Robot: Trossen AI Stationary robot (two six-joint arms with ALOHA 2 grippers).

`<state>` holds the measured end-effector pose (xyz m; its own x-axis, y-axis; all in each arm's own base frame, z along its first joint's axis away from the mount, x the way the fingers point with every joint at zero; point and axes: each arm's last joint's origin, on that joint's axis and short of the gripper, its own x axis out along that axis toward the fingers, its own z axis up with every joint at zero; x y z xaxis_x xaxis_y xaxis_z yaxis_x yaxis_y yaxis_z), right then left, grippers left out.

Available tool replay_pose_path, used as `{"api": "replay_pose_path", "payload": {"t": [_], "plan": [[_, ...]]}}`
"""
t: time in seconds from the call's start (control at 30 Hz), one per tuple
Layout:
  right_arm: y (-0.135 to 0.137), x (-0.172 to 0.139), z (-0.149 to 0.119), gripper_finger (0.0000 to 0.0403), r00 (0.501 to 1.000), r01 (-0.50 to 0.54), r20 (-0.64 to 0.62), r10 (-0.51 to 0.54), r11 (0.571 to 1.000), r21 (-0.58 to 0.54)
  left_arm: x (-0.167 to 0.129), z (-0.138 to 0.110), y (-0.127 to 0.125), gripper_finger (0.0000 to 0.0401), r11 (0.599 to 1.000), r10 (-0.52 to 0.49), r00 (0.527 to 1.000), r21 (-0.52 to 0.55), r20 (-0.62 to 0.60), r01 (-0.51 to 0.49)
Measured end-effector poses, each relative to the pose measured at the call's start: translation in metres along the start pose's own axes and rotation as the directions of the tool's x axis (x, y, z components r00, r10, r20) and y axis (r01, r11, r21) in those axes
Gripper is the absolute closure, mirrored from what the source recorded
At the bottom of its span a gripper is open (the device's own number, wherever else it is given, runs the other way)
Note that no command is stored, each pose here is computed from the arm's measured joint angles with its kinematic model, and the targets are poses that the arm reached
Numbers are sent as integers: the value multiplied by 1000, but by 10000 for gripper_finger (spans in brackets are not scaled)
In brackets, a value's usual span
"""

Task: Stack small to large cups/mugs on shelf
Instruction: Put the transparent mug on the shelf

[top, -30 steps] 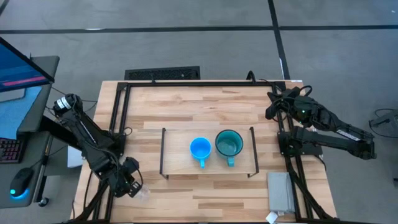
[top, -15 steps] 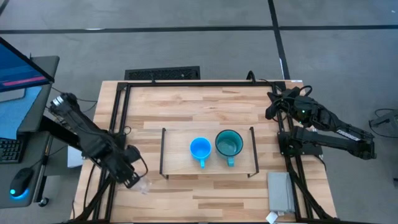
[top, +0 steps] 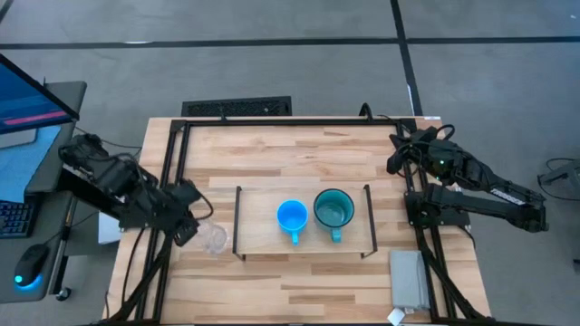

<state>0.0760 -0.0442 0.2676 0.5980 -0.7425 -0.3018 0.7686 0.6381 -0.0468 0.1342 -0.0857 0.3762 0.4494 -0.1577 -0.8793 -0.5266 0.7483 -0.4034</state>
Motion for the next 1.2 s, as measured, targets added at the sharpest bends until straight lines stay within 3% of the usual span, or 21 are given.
{"api": "replay_pose_path", "payload": {"t": [0.2,0.4,0.67,0.93,1.2], "plan": [[0,0,-1,379,1000,1,-10,-1,1000,2,-25,20,2,401,998,-36,994,58,101,30],[0,0,-1,379,1000,2,-11,-2,1000,2,-28,40,4,401,993,19,992,112,124,-33],[0,0,-1,379,1000,2,-11,-2,1000,3,-27,70,2,401,981,21,994,189,107,-42],[0,0,-1,379,1000,2,-11,-2,1000,3,-14,102,3,401,959,111,994,259,20,-113],[0,0,-1,379,1000,2,-11,-2,1000,3,2,130,-4,401,944,108,993,319,-40,-90]]}}
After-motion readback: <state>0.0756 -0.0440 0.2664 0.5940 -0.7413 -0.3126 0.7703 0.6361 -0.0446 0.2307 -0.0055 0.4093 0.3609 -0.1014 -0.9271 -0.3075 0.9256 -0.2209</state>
